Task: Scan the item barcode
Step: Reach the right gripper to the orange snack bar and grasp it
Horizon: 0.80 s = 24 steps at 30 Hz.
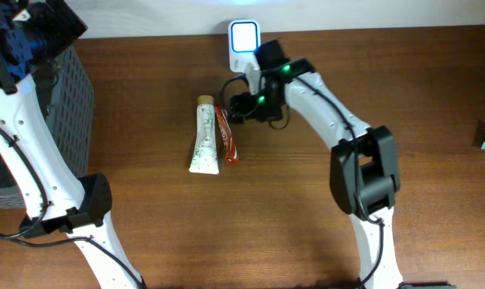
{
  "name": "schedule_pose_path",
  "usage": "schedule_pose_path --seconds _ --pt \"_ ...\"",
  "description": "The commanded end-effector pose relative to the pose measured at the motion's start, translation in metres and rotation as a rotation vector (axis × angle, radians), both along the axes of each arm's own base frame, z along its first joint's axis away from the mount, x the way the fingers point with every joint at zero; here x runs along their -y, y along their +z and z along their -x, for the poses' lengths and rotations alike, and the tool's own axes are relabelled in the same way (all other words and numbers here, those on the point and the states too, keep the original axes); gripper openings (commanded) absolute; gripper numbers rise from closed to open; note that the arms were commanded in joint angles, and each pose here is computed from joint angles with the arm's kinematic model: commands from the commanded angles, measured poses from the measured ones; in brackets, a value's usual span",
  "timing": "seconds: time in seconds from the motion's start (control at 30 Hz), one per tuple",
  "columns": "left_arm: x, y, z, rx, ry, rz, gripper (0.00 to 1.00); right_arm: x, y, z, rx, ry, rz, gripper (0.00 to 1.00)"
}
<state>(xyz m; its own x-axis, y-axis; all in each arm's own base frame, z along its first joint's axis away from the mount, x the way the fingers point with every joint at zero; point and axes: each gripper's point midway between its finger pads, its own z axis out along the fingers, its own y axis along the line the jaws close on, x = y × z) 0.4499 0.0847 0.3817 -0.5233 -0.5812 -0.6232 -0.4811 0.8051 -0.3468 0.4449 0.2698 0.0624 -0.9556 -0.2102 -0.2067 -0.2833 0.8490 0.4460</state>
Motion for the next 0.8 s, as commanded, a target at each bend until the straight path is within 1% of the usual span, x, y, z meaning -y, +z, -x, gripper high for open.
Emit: schedule_pose_path --seconds 0.0,0.1,0.13,0.23,0.3,0.37,0.43,0.47,0.5,0.53,0.57,0.67,0.77 --pt "-0.002 0.01 0.006 0.022 -0.006 -0.014 0.99 -0.006 -0.012 0.007 0.07 -0.003 0.173 0.82" --pt "-0.002 0.01 0.006 0.022 -0.006 -0.014 0.99 -0.002 -0.026 0.012 0.11 -0.058 0.318 0.78" --pt "-0.002 0.01 0.006 0.021 -0.006 -0.014 0.99 -0.008 -0.031 0.017 0.121 -0.044 0.333 0.74" --pt "-0.002 0.01 0.006 0.022 -0.006 -0.014 0.99 -0.025 -0.04 0.026 0.142 -0.01 0.32 0.72" --pt "-0.002 0.01 0.006 0.022 -0.006 -0.014 0.99 -0.03 -0.046 0.029 0.165 -0.02 0.349 0.7" --pt "-0.002 0.01 0.006 0.022 -0.006 -0.014 0.99 -0.029 -0.048 0.029 0.197 -0.049 0.406 0.6" --pt "-0.002 0.01 0.006 0.022 -0.006 -0.014 0.99 -0.027 -0.05 0.029 0.215 -0.05 0.438 0.57" --pt "-0.002 0.01 0.006 0.022 -0.006 -0.014 0.99 -0.027 -0.052 0.029 0.218 -0.049 0.451 0.52" --pt "-0.002 0.01 0.006 0.022 -0.006 -0.014 0.99 -0.027 -0.053 0.03 0.215 -0.048 0.45 0.43" --pt "-0.002 0.01 0.006 0.021 -0.006 -0.014 0.99 -0.027 -0.053 0.03 0.21 -0.047 0.445 0.29" --pt "-0.002 0.01 0.006 0.022 -0.006 -0.014 0.99 -0.027 -0.05 0.03 0.198 -0.051 0.432 0.18" --pt "-0.002 0.01 0.006 0.021 -0.006 -0.014 0.99 -0.024 -0.04 0.029 0.126 -0.058 0.344 0.04" --pt "-0.002 0.01 0.006 0.021 -0.006 -0.014 0.99 -0.012 -0.03 0.028 -0.048 -0.083 0.148 0.04"
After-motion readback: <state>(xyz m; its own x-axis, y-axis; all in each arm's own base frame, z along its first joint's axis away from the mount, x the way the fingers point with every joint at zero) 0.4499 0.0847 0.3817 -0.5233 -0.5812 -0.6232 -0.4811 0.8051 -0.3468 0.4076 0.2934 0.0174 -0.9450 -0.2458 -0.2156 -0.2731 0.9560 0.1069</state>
